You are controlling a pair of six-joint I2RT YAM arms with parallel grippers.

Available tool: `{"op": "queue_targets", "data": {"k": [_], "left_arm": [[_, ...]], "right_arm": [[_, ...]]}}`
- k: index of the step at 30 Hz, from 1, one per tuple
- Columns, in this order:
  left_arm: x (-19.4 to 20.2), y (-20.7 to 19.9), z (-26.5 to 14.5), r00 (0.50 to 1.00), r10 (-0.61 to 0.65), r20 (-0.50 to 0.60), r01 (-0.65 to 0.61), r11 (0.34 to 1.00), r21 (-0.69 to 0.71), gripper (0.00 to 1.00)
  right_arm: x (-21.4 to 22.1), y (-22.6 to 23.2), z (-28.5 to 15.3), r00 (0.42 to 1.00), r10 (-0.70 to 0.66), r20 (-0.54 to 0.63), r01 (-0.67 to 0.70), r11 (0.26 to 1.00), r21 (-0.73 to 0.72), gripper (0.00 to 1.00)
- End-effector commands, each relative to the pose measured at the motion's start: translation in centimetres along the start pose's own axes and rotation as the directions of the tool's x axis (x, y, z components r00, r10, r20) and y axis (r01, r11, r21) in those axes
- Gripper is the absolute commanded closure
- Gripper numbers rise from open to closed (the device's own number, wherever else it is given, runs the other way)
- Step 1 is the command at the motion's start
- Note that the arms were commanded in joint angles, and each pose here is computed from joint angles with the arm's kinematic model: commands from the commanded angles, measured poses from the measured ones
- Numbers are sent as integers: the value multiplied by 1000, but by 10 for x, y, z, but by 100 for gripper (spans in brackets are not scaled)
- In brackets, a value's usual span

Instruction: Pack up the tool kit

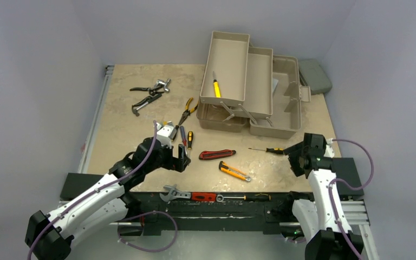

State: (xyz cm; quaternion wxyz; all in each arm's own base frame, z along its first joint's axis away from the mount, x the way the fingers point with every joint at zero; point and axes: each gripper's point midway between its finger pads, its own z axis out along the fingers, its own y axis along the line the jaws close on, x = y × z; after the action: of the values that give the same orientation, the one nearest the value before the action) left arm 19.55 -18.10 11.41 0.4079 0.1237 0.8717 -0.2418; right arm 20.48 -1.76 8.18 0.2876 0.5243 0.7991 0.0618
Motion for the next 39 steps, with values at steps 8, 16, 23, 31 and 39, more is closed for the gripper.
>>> {"op": "queue_targets", "data": {"k": [8, 16, 23, 31, 39], "left_arm": [[-6, -10, -1, 1000, 17, 24, -18, 999, 51, 6], [-4, -8, 3, 1000, 18, 10, -19, 999, 41, 6], [-1, -5, 6, 1000, 19, 7, -20, 999, 29, 6], [-2, 1, 10, 1000, 22, 6, -22, 1000, -8, 6], [-1, 2, 14, 1000, 24, -4, -24, 1000, -15, 6]], "right_arm": [[-33, 32, -18, 978, 174, 117, -160, 980, -119, 45], [-110, 150, -69, 943, -97, 318, 217, 904, -369, 30], [-136, 223, -38, 972, -47, 229, 145, 891, -431, 11], [-131, 296, 25, 999, -39, -6, 30, 839, -543, 18], [-126, 309, 87, 990, 35, -135, -102, 843, -528, 24]]}}
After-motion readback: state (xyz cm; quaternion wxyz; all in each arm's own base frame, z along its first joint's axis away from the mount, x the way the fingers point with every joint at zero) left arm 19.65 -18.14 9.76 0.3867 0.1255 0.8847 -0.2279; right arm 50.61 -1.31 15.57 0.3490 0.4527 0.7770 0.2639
